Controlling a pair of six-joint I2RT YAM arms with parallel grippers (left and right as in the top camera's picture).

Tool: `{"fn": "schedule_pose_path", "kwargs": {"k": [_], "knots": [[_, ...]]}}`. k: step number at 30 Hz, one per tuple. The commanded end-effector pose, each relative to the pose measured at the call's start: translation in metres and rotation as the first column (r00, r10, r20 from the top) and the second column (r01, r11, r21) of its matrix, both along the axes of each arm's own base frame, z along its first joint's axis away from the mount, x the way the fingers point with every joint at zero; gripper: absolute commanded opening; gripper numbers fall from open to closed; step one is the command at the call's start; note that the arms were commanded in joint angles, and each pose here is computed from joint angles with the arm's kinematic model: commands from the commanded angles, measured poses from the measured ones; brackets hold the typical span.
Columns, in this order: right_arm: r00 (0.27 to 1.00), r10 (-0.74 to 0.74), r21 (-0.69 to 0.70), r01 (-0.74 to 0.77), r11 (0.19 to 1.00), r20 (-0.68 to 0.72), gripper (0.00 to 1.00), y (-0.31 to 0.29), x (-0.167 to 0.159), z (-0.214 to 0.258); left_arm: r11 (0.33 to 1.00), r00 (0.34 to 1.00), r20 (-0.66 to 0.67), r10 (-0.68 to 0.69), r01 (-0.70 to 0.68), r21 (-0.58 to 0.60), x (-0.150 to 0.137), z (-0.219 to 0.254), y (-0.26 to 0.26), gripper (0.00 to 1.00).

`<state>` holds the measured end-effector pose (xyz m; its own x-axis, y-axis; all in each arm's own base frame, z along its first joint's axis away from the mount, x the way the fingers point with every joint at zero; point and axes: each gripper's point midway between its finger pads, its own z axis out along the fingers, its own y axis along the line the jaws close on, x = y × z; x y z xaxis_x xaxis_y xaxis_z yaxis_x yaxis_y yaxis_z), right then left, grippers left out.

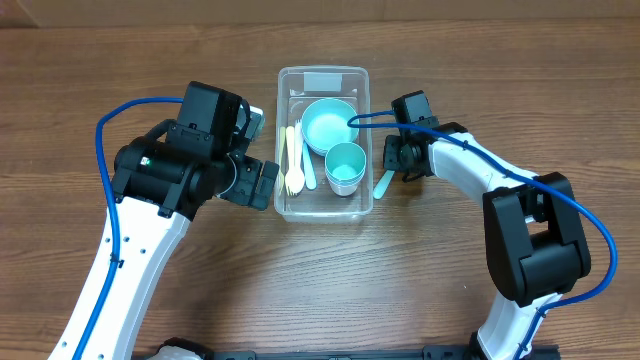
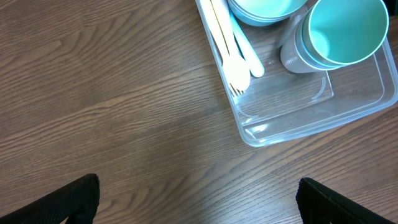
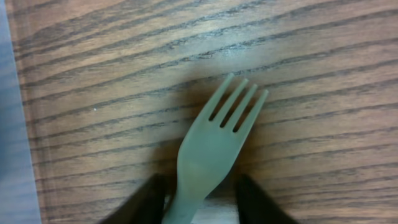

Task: Pack container
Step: 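Carry the light-blue fork into the container and release it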

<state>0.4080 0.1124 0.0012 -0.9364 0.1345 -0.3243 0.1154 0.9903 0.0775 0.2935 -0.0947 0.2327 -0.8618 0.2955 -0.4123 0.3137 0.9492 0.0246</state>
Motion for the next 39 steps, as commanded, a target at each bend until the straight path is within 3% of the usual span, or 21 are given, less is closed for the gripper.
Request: {"fn": "schedule_pose_path", "kwargs": {"k": [1,7,15,19,23,26,27,29,33,39], "knots": [[0.996,-0.001,0.053,0.005,0.999,-0.085,0.26,0.009,-0.016,-0.020,1.000,1.000,-0.008,-0.016,0.016,-0.006,0.000,-0.002,-0.001,1.00],[0.997,-0.002,0.054,0.007,0.999,-0.080,0.05,0.009,-0.015,-0.019,1.000,1.000,-0.008,-0.016,0.016,-0.006,0.000,-0.002,-0.001,1.00],[0.998,-0.040,0.093,0.043,0.995,-0.039,0.04,-0.001,0.007,0.007,1.000,1.000,-0.008,-0.016,0.016,-0.006,0.000,-0.002,-0.001,1.00],[0.994,-0.056,0.126,0.043,0.991,0.096,0.04,-0.004,0.032,0.084,1.000,1.000,-0.008,-0.016,0.016,-0.006,0.000,-0.002,-0.001,1.00],[0.963,-0.042,0.173,-0.004,0.985,0.265,0.04,0.007,0.036,0.180,1.000,1.000,-0.008,-0.016,0.016,-0.006,0.000,-0.002,-0.001,1.00],[0.910,0.010,0.220,-0.110,0.969,0.414,0.04,0.037,0.020,0.246,1.000,1.000,-0.008,-0.016,0.016,-0.006,0.000,-0.002,-0.001,1.00],[0.883,0.104,0.250,-0.240,0.938,0.458,0.04,0.071,0.008,0.263,1.000,1.000,-0.008,-0.016,0.016,-0.006,0.000,-0.002,-0.001,1.00],[0.851,0.224,0.261,-0.379,0.888,0.476,0.04,0.120,-0.009,0.262,1.000,1.000,-0.008,-0.016,0.016,-0.006,0.000,-0.002,-0.001,1.00],[0.840,0.340,0.271,-0.475,0.837,0.422,0.04,0.176,-0.022,0.225,1.000,1.000,-0.008,-0.016,0.016,-0.006,0.000,-0.002,-0.001,1.00],[0.872,0.388,0.332,-0.477,0.814,0.299,0.04,0.220,-0.030,0.159,1.000,1.000,-0.008,-0.016,0.016,-0.006,0.000,-0.002,-0.001,1.00]]}}
